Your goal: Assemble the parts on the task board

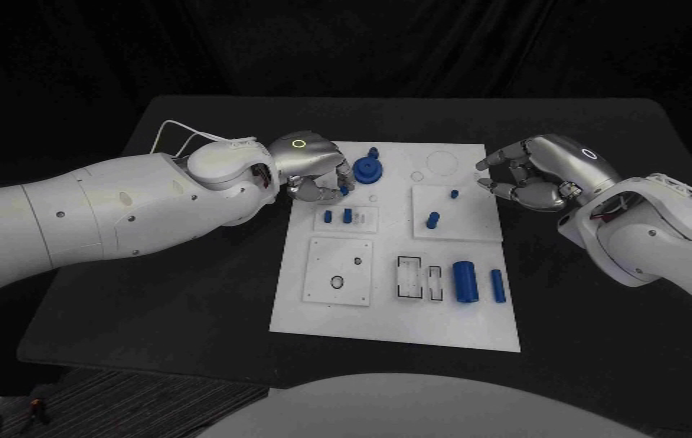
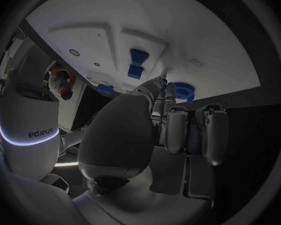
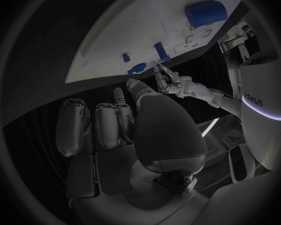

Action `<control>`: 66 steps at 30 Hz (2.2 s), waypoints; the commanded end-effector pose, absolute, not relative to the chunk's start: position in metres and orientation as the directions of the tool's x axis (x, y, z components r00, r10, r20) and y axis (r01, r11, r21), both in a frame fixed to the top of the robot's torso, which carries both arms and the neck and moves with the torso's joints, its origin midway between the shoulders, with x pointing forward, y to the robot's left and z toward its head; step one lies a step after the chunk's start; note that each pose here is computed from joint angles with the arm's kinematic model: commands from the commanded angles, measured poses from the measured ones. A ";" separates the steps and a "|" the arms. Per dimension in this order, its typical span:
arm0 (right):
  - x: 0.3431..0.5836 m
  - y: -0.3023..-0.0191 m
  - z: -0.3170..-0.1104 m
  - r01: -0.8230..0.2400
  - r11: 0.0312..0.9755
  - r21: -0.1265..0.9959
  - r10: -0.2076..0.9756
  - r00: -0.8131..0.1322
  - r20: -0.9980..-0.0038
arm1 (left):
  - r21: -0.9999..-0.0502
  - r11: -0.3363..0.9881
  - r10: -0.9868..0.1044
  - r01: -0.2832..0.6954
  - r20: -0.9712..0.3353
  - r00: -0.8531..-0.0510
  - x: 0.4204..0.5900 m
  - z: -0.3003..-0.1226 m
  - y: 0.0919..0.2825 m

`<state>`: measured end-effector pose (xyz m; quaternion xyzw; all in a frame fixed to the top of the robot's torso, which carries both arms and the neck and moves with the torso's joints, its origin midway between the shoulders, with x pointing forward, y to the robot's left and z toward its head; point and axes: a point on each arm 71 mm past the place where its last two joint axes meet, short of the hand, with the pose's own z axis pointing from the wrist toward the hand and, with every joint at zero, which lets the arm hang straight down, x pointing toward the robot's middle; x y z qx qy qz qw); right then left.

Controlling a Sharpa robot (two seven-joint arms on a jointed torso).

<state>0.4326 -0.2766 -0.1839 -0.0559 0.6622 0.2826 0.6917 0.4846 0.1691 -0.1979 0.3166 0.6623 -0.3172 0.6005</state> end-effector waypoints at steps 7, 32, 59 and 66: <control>0.432 -0.277 -0.186 -0.457 0.838 0.298 0.313 -0.043 -0.949 | -0.050 0.600 0.058 0.799 -0.993 -0.106 0.484 -0.201 0.167; 0.432 -0.276 -0.187 -0.455 0.839 0.299 0.311 -0.051 -0.949 | -0.055 0.619 0.078 0.783 -0.988 -0.131 0.486 -0.207 0.168; 0.429 -0.282 -0.185 -0.447 0.843 0.300 0.315 -0.042 -0.948 | -0.009 0.726 -0.030 0.687 -0.999 0.019 0.489 -0.194 0.212; 0.425 -0.288 -0.174 -0.444 0.846 0.296 0.336 0.012 -0.942 | -0.009 0.760 -0.119 0.650 -0.985 0.125 0.481 -0.181 0.252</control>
